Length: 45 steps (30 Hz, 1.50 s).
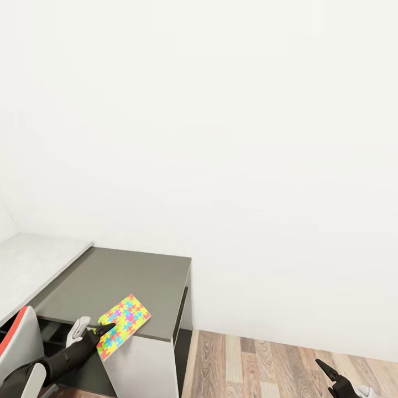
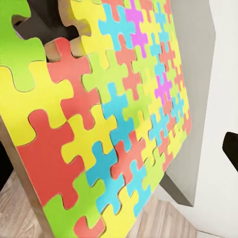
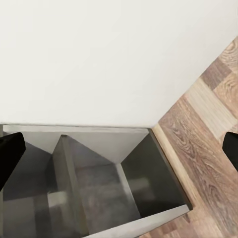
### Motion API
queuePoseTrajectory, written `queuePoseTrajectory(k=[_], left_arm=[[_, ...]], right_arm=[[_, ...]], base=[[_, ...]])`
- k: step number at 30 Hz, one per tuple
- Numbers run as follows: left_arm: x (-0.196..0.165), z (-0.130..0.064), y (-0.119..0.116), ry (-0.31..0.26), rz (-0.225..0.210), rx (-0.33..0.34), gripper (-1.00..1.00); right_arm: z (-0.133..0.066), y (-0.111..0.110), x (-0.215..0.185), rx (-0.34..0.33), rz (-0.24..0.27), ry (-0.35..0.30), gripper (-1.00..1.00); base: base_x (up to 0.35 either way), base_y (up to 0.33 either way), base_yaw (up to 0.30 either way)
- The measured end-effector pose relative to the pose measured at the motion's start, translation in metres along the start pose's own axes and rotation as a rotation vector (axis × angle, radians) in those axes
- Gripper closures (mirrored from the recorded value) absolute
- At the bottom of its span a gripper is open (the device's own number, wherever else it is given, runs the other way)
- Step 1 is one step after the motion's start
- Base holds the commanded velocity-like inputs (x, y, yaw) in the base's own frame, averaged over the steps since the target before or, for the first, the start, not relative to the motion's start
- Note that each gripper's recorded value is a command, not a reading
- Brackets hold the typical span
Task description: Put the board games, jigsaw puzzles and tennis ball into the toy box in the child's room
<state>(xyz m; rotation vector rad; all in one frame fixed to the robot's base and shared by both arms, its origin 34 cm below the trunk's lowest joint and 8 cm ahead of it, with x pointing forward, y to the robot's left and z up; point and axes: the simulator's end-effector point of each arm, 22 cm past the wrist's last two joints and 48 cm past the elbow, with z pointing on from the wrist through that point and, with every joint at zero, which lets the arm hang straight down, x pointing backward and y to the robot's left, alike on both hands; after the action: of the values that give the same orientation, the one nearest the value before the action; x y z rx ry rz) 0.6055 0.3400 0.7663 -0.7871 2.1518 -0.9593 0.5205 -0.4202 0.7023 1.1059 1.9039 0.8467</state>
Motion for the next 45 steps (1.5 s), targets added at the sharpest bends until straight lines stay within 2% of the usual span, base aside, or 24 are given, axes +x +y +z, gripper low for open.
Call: queuePoseTrajectory(k=[1,2,24,45], left_arm=[[0.0,0.0,0.0,0.0,0.0,0.0,-1.0],[0.0,0.0,0.0,0.0,0.0,0.0,1.0],[0.0,0.0,-0.003,-0.002,-0.011,0.011,1.0],[-0.007,-0.017,-0.022,0.0,-0.001,0.003,1.0]], right_arm=[[0.0,0.0,0.0,0.0,0.0,0.0,-1.0],[0.0,0.0,0.0,0.001,0.0,0.0,-1.0],[0.0,-0.001,0.0,0.005,0.0,0.0,-1.0],[-0.016,0.022,-0.007,-0.004,-0.001,-0.002,-1.0]], base=[[0.002,-0.001,0.0],[0.0,0.0,0.0],[0.0,0.0,0.0],[0.0,0.0,0.0]])
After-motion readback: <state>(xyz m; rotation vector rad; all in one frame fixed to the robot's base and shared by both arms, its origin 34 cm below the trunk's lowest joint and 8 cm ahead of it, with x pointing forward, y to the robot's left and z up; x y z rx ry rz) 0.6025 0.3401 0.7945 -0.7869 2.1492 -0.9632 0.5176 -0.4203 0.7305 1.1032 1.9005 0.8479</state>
